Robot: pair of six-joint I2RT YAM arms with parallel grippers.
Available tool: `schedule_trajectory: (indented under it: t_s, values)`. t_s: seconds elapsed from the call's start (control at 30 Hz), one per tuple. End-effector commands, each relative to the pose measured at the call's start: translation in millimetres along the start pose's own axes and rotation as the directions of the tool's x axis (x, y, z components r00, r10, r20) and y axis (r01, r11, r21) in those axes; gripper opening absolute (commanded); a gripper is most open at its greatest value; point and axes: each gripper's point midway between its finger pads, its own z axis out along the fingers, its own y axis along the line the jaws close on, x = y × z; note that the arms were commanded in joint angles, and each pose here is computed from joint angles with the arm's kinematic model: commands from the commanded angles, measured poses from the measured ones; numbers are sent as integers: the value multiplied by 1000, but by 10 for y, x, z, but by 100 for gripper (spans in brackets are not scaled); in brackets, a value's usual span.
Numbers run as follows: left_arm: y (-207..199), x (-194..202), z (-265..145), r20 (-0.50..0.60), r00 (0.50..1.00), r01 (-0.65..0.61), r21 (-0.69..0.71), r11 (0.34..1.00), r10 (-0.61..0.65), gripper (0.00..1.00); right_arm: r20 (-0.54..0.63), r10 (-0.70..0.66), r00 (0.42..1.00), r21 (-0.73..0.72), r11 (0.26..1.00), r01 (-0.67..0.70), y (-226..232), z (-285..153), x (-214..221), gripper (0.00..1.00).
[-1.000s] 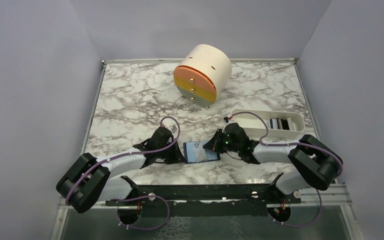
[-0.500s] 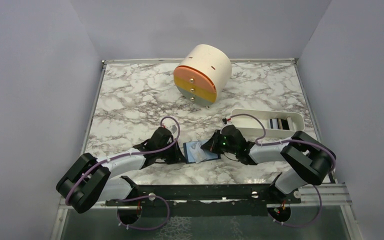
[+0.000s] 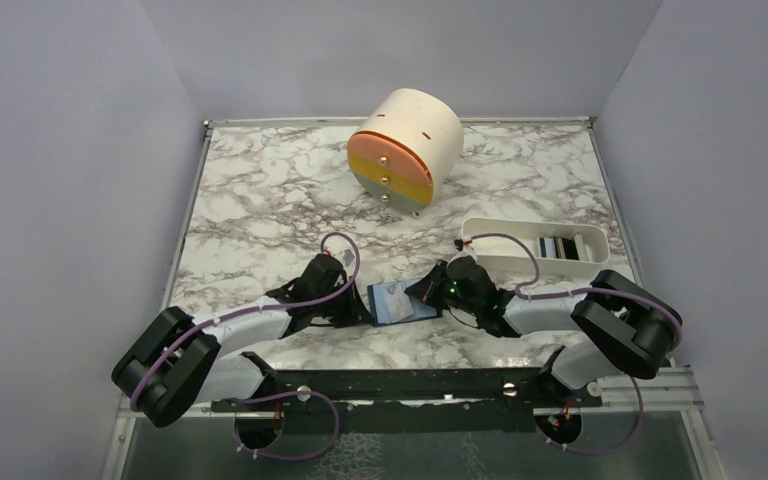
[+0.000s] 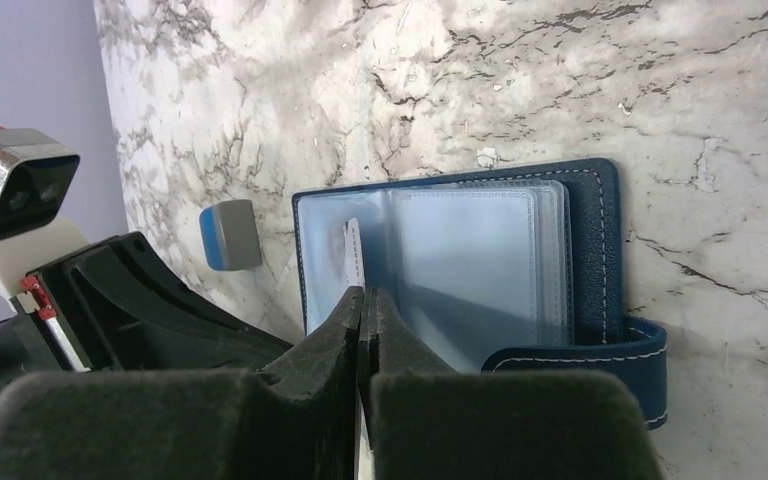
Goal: Put the credit cards into the card holder
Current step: Insert the credit card into the card holder.
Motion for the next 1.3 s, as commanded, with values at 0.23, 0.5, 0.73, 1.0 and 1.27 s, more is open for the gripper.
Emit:
schedule_trajectory:
  t_s: [0.23, 0.5, 0.73, 1.0, 1.27]
  values:
    - [-286, 17, -18, -12, 999, 47, 154, 987, -46, 0, 96, 84, 992, 7, 996, -85, 20, 53, -42, 1]
    - [-179, 50, -35, 1, 999, 49, 120, 992, -50, 0, 186, 113, 976, 39, 992, -122, -93, -83, -166, 1]
    - [-250, 23, -41, 7, 998, 56, 148, 987, -58, 0, 210, 124, 970, 42, 990, -136, -110, -124, -195, 1]
    - [-256, 1, -25, 15, 998, 62, 151, 987, -65, 0, 196, 174, 965, 31, 983, -183, -68, -52, -89, 1]
    - [-166, 14, 35, 11, 999, 52, 118, 992, -53, 0, 126, 101, 987, 2, 995, -102, 67, 54, 29, 1]
